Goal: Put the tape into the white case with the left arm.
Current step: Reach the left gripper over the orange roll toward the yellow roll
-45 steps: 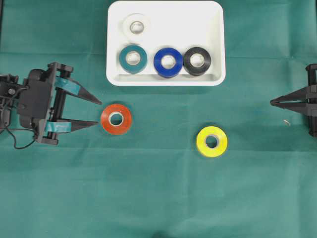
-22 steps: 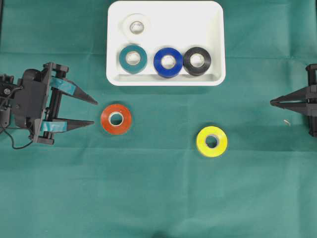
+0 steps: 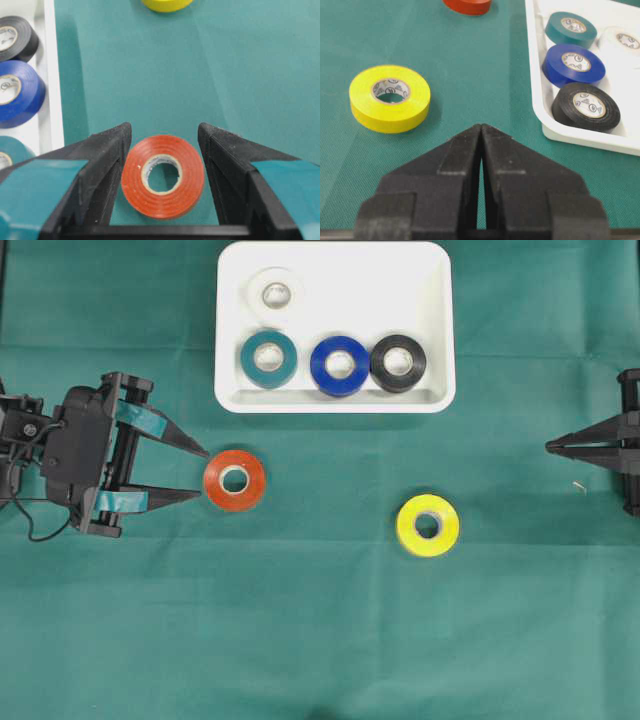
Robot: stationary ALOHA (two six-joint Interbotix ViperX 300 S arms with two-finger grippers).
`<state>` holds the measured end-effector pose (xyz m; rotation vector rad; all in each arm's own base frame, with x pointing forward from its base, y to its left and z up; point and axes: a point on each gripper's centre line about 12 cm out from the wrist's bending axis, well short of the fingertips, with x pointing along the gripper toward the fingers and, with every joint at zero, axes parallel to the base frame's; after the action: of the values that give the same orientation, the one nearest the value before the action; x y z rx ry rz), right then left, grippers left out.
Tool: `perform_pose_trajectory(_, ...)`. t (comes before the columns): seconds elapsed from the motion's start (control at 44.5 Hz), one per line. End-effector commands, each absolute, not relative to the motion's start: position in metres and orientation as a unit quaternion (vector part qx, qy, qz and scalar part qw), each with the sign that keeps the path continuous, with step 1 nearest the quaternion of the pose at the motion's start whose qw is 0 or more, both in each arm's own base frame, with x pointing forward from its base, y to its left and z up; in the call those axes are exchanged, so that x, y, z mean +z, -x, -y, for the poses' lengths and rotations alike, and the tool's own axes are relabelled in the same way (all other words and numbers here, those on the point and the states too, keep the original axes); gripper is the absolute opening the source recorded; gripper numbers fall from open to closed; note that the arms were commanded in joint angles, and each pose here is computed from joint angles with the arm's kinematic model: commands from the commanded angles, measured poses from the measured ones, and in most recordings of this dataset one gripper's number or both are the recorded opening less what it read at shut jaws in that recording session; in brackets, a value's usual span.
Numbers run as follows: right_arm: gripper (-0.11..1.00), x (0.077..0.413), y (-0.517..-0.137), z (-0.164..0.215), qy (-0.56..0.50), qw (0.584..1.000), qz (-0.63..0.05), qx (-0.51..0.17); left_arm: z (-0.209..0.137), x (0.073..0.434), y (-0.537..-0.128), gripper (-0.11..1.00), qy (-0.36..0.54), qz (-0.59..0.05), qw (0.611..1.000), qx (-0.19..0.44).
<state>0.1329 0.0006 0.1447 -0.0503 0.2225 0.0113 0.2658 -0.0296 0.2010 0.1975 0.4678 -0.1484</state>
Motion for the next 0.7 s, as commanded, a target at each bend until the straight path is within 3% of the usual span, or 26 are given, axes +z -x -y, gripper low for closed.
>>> perform_pose_trajectory(0.0,-0.09,0.148,-0.134,0.0,0.026,0.994,-0.105,0.005,0.031,0.211,-0.271,0.59,-0.097,-0.215,0.969,-0.073)
perform_pose_trajectory(0.314,-0.09,0.148,-0.134,-0.001,0.027,0.994,-0.105,0.006,0.042,0.228,-0.299,0.59,-0.099,-0.199,0.971,-0.084)
perform_pose_trajectory(0.674,-0.09,0.147,-0.134,0.0,0.026,0.994,-0.106,0.005,0.052,0.228,-0.346,0.57,-0.102,-0.232,0.963,-0.093)
